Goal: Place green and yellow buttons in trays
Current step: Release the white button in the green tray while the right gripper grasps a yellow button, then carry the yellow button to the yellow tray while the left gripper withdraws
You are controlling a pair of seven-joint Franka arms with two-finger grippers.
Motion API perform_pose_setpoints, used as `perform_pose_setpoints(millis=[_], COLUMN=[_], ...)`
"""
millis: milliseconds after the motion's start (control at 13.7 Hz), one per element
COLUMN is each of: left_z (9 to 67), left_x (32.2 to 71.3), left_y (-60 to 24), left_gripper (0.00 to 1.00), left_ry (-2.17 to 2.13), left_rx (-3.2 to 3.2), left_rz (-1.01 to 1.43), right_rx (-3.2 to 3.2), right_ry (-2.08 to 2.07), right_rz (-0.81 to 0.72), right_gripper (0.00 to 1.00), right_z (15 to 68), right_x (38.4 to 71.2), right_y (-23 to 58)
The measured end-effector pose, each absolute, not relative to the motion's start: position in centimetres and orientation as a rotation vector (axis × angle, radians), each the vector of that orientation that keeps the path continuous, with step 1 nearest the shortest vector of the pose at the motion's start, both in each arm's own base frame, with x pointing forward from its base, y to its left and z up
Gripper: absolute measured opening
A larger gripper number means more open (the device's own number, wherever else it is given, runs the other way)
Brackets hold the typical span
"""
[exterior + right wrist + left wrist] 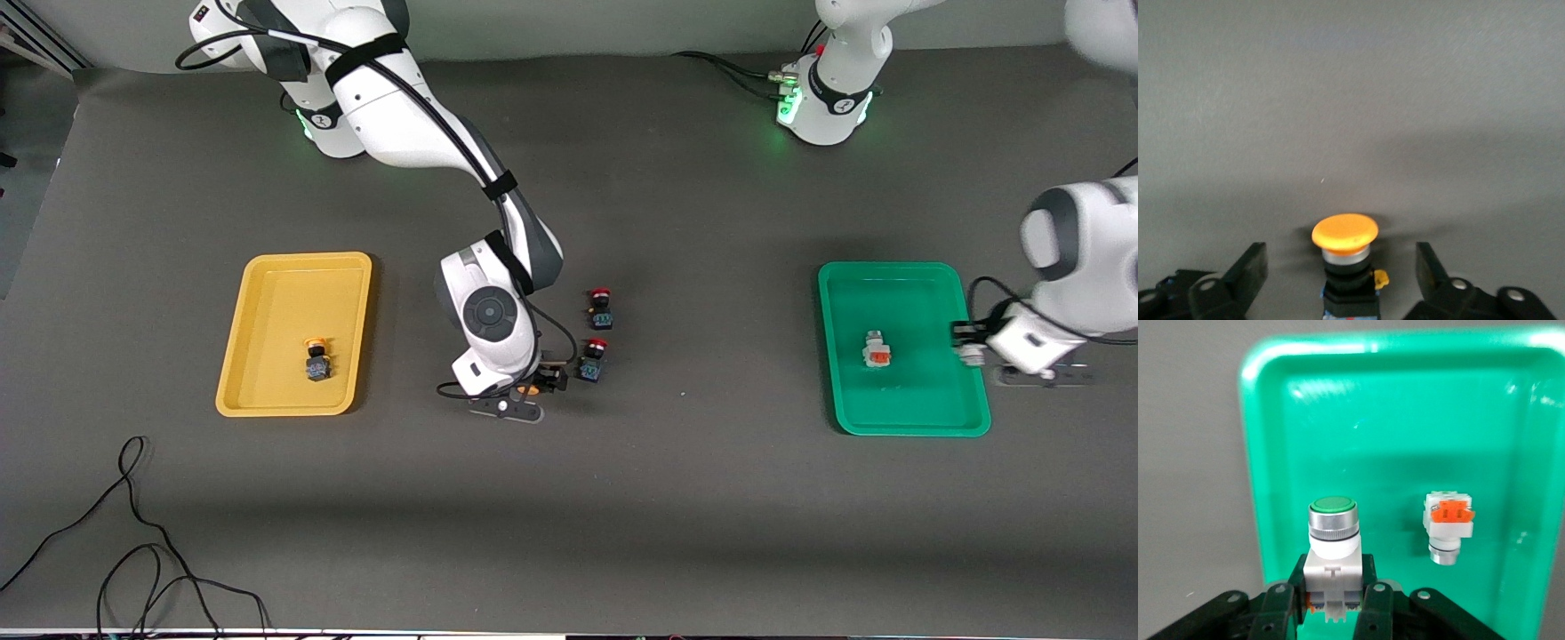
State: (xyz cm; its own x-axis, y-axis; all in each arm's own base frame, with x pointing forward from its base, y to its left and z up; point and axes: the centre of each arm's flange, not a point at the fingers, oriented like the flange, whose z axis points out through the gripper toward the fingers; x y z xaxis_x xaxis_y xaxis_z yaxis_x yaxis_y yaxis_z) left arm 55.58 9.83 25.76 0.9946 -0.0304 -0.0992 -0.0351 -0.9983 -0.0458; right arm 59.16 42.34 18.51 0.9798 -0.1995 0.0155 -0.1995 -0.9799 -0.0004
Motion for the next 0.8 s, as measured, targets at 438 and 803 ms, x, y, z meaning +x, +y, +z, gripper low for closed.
perform_pose_setpoints(millis=[438,803], left_z=[19.3,26.3], left_x=[54.1,57.7], left_y=[10.5,12.1], left_gripper=[0.38,0.97], left_ry=[0.099,0.129], left_rx=[-3.11,-3.08], left_rz=[0.137,0.247], right_rx=[3.12,3.108], right_ry=[-0.289,-0.325], right_rz=[0.017,-0.011], right_gripper=[0.35,0.33], right_z=[18.0,20.9], right_x=[58.4,60.1], right_y=[43.2,41.5])
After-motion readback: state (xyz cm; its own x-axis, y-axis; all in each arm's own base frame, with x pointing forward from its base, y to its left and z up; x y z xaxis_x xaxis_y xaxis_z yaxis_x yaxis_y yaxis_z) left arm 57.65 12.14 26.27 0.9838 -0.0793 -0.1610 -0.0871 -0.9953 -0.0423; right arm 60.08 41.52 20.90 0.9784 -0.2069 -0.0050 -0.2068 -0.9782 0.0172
